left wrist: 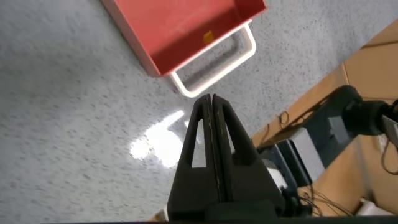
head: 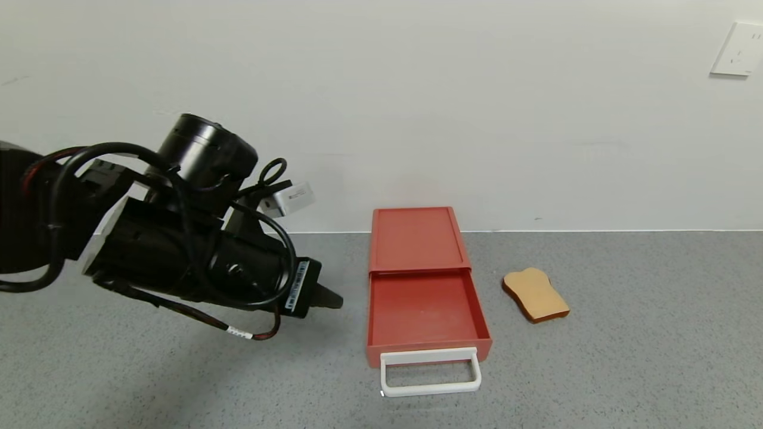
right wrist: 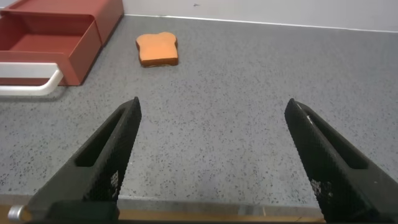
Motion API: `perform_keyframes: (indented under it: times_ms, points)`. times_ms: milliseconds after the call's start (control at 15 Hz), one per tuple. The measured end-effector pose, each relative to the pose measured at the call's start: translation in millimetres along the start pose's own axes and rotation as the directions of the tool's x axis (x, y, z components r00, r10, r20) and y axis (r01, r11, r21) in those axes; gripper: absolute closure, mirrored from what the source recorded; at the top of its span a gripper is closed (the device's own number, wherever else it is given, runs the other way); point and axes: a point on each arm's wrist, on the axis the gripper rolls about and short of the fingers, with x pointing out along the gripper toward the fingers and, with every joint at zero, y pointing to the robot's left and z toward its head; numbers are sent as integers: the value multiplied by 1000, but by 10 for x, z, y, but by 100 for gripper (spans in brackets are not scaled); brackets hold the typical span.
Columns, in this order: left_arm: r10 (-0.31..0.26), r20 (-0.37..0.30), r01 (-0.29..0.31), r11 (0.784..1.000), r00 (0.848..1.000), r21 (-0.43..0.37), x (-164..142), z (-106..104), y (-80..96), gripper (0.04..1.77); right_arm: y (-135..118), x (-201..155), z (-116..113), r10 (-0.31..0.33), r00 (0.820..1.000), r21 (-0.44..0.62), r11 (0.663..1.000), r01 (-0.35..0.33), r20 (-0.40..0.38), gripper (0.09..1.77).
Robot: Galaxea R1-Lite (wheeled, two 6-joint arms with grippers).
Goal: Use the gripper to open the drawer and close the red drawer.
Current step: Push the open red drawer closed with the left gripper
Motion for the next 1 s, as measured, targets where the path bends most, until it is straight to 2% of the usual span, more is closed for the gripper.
perform_keyframes:
  times_ms: [267,400,600,1000]
  points:
    - [-38,121,28,996,992,87,-110,-162,123,170,0,0,1,0,1000,0,1000,0,0,16]
    - [-70,143,52,991,987,126,-139,-247,159,170,0,0,0,0,1000,0,1000,0,0,16]
    - [-77,153,55,988,985,143,-170,-324,176,170,0,0,1,0,1000,0,1000,0,0,16]
    - [-77,157,55,988,985,145,-195,-343,171,170,0,0,0,0,1000,0,1000,0,0,16]
